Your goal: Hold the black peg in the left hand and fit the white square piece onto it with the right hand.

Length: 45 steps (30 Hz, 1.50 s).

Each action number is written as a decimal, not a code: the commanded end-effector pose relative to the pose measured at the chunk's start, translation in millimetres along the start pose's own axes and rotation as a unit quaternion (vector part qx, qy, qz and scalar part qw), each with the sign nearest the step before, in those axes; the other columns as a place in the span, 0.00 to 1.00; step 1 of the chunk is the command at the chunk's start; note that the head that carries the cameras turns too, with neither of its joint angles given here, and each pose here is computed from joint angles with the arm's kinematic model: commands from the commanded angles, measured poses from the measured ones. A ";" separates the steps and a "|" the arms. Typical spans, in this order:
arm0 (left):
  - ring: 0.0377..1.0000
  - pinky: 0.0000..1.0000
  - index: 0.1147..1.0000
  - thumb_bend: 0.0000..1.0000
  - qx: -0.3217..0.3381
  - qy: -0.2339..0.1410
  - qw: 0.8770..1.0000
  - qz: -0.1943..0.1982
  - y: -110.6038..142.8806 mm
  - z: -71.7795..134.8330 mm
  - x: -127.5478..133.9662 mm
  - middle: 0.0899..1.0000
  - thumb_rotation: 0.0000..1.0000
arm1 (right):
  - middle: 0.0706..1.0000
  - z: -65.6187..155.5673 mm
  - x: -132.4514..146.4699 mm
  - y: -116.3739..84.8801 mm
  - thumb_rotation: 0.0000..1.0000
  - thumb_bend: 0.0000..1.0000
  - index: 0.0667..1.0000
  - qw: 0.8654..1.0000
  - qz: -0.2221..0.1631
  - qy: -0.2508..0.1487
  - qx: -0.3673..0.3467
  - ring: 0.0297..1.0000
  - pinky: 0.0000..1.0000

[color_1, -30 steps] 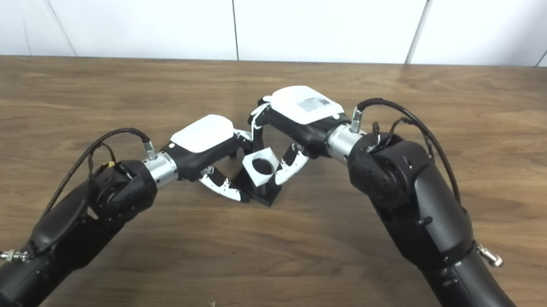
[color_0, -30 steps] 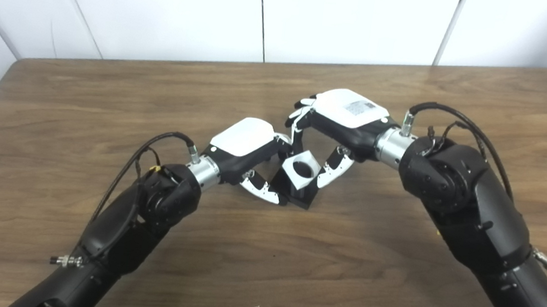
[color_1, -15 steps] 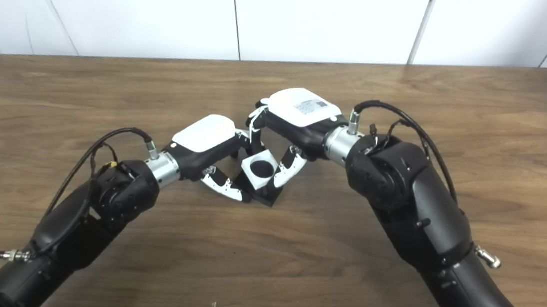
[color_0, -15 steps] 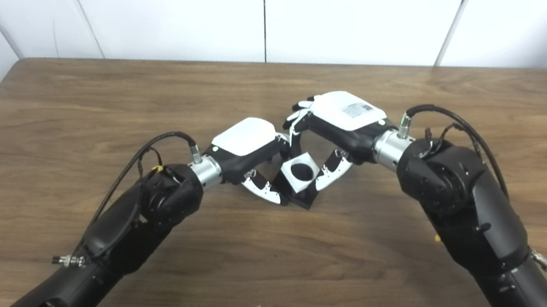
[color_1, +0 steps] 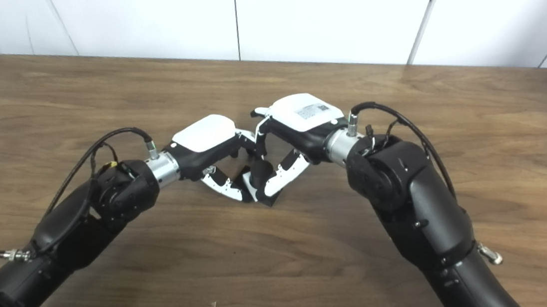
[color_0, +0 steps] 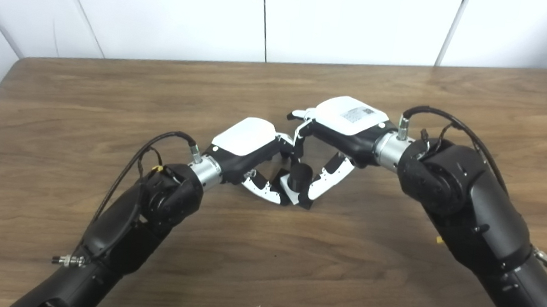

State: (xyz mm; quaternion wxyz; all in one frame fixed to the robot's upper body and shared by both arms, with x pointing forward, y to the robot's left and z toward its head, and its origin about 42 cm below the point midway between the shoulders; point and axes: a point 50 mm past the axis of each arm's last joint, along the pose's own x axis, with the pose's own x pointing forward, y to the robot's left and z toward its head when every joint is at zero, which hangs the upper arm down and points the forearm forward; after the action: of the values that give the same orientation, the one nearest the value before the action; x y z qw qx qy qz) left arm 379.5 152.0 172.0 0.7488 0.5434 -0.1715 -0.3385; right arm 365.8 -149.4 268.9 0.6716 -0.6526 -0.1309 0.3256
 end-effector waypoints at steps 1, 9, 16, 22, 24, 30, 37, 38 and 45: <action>0.69 0.58 0.43 0.52 0.016 0.052 0.995 -0.087 -31.0 -20.3 -13.6 0.72 0.08 | 0.95 2.1 -2.8 -23.1 0.57 1.00 0.95 0.999 -0.038 -0.003 -0.015 0.94 0.90; 0.68 0.58 0.43 0.52 0.019 0.052 0.995 -0.086 -31.6 -21.1 -14.5 0.72 0.08 | 0.94 -1.7 -5.7 -23.1 0.56 1.00 0.94 0.999 -0.050 0.001 -0.002 0.94 0.91; 0.69 0.58 0.43 0.52 0.021 0.052 0.994 -0.089 -31.1 -21.5 -15.8 0.72 0.08 | 0.93 -10.5 -14.0 -30.4 0.47 0.91 0.90 0.997 -0.076 0.006 0.022 0.94 0.88; 0.67 0.57 0.43 0.52 0.021 0.054 0.994 -0.088 -31.0 -23.1 -17.0 0.71 0.08 | 0.91 -26.5 -23.8 -28.0 0.38 0.78 0.84 0.992 -0.109 0.012 0.059 0.90 0.82; 0.67 0.56 0.43 0.52 0.017 0.055 0.995 -0.085 -31.3 -23.5 -17.4 0.71 0.08 | 0.90 -31.2 -26.2 -25.7 0.37 0.77 0.83 0.990 -0.120 0.016 0.073 0.89 0.81; 0.65 0.54 0.43 0.52 0.018 0.052 0.995 -0.079 -33.0 -24.5 -18.4 0.70 0.08 | 0.85 -42.7 -29.7 -16.5 0.32 0.78 0.78 0.978 -0.167 0.024 0.124 0.82 0.68; 0.65 0.53 0.43 0.52 0.014 0.054 0.996 -0.075 -35.3 -25.0 -18.5 0.70 0.08 | 0.78 -52.9 -31.8 5.5 0.25 0.78 0.73 0.943 -0.239 0.060 0.224 0.75 0.58; 0.65 0.53 0.43 0.52 0.015 0.054 0.996 -0.075 -35.9 -25.5 -18.5 0.70 0.08 | 0.77 -53.9 -31.9 9.8 0.24 0.78 0.73 0.933 -0.254 0.067 0.246 0.74 0.59; 0.65 0.53 0.43 0.52 0.018 0.054 0.996 -0.075 -35.7 -27.8 -18.7 0.71 0.08 | 0.71 -48.3 -33.0 38.3 0.18 0.74 0.69 0.848 -0.340 0.102 0.393 0.67 0.56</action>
State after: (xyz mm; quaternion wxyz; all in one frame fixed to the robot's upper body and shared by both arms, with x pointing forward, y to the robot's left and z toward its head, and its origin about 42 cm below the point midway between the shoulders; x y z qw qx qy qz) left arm 379.5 153.9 170.3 0.7498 0.5417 -0.1766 -0.3363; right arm 358.0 -211.2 222.2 0.9422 -0.3095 -0.1140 0.0590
